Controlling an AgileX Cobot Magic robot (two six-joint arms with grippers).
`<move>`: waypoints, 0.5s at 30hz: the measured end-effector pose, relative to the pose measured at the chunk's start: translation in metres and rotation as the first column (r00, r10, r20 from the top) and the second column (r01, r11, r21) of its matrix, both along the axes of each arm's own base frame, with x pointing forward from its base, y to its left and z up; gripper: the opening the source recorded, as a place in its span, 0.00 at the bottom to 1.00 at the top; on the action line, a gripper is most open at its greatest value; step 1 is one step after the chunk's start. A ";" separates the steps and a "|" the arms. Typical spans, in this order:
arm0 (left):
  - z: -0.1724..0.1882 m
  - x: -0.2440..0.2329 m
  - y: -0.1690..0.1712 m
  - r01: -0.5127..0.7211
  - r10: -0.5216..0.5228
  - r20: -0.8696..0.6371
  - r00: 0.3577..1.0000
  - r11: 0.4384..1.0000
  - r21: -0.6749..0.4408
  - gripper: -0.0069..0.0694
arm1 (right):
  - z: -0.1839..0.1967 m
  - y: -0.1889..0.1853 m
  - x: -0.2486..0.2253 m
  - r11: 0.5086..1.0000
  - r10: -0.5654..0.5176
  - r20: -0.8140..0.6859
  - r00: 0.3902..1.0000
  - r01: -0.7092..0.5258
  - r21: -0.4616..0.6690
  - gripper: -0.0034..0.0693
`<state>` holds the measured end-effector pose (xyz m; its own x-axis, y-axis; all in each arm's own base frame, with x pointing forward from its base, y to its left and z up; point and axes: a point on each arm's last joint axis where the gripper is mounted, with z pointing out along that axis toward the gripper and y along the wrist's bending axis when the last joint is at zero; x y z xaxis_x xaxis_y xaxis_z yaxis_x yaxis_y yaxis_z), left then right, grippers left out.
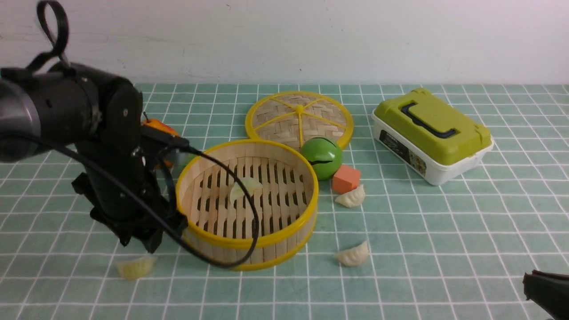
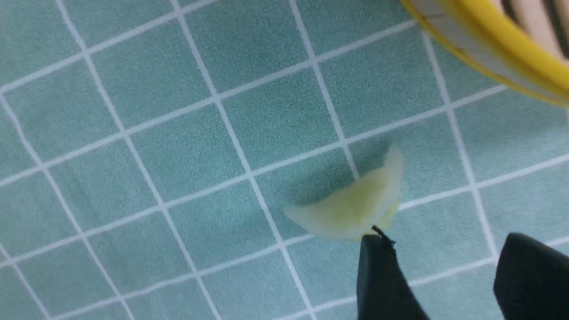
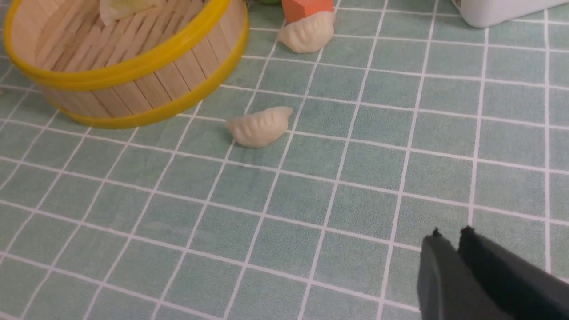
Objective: Put the dumplings into the steamer on the table with the blue tablecloth.
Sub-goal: 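Reach for and grasp a dumpling on the table with the left gripper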
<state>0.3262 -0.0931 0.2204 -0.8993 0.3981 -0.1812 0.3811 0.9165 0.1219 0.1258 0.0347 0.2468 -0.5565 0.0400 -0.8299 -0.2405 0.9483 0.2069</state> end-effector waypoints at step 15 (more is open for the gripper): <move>-0.049 -0.004 0.007 0.107 -0.110 0.026 0.994 0.991 0.082 0.47 | 0.000 0.000 0.000 1.000 0.000 -0.001 1.000 0.000 0.004 0.15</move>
<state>0.3222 -0.0857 0.1718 -0.8446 0.5073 -0.1713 0.4727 0.8567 0.2065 0.1258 0.0348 0.2469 -0.5573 0.0435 -0.8292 -0.2399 0.9476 0.2109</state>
